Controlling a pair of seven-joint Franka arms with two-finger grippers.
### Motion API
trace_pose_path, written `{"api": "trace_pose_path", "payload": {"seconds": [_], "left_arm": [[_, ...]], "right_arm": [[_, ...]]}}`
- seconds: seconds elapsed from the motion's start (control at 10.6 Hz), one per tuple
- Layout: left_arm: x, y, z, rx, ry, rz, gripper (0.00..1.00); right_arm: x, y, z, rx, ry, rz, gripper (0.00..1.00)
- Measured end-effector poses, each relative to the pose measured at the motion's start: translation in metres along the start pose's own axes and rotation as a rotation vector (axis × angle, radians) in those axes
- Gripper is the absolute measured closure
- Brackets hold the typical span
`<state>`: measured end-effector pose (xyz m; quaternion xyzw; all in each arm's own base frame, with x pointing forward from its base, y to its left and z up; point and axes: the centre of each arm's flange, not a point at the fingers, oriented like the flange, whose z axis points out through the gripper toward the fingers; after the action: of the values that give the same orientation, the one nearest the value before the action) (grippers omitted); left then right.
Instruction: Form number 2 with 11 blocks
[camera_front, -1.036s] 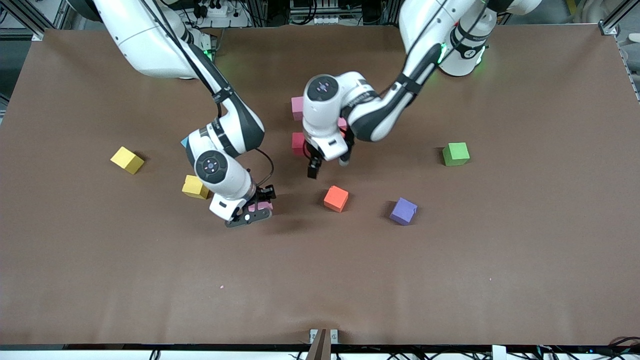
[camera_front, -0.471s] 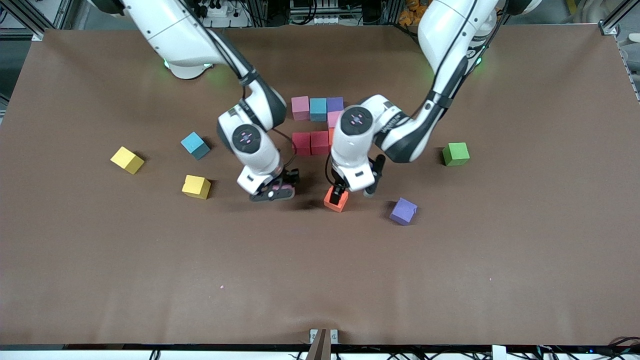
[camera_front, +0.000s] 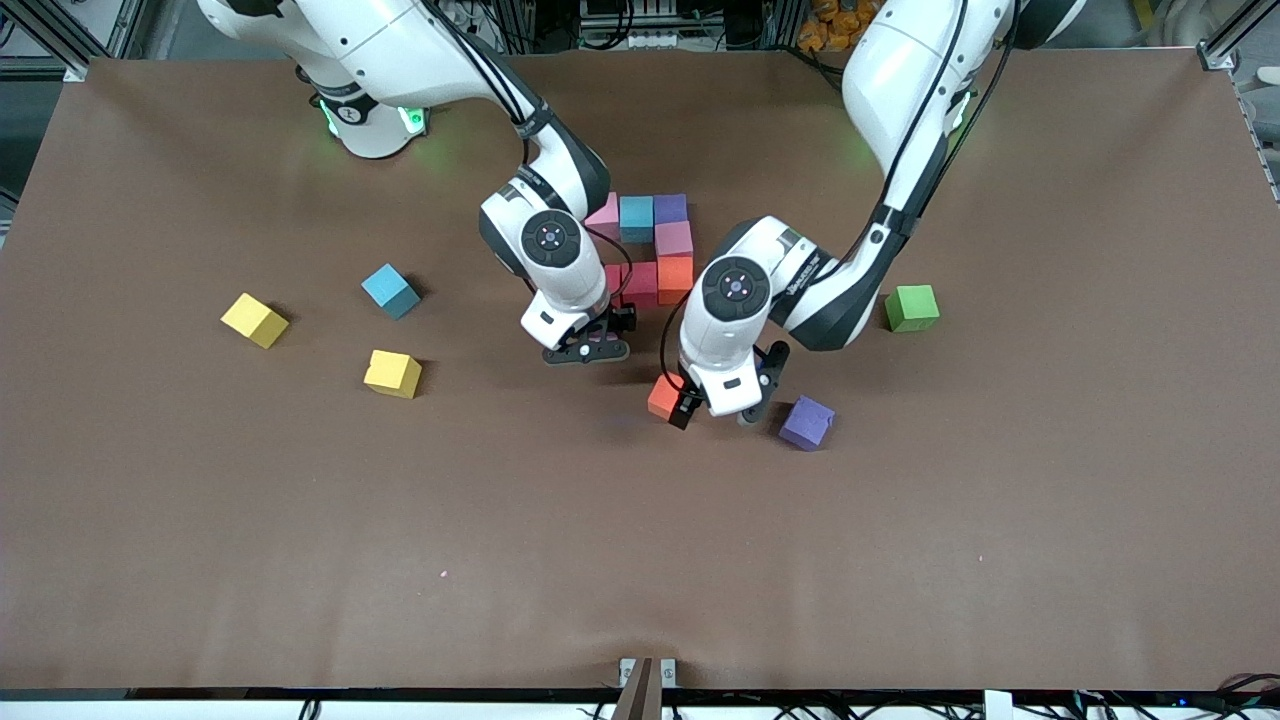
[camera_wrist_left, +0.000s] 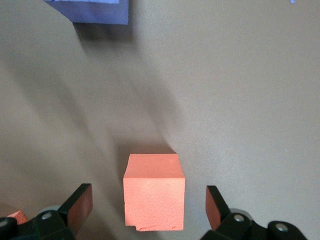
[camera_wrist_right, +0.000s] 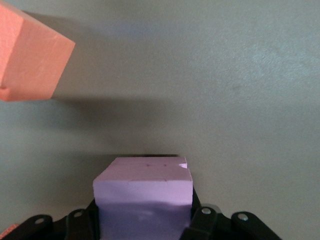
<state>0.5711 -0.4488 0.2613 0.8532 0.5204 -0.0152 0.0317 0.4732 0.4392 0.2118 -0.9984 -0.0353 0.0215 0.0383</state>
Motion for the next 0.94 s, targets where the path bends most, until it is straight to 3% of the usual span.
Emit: {"api": "trace_pose_path", "payload": {"seconds": [0.38,0.94], "left_arm": [[0.014,0.017,-0.005,0.05,-0.076,0.001,0.0],[0.005,0.018,0.021,0.082,-0.081,0.012,0.0]], "right_arm": [[-0.007,0.002,0.007,-0.013,-0.016,-0.005,0.37],[-0.013,0.0,0.011,-0.019,-0.022,0.011,0.37]]}}
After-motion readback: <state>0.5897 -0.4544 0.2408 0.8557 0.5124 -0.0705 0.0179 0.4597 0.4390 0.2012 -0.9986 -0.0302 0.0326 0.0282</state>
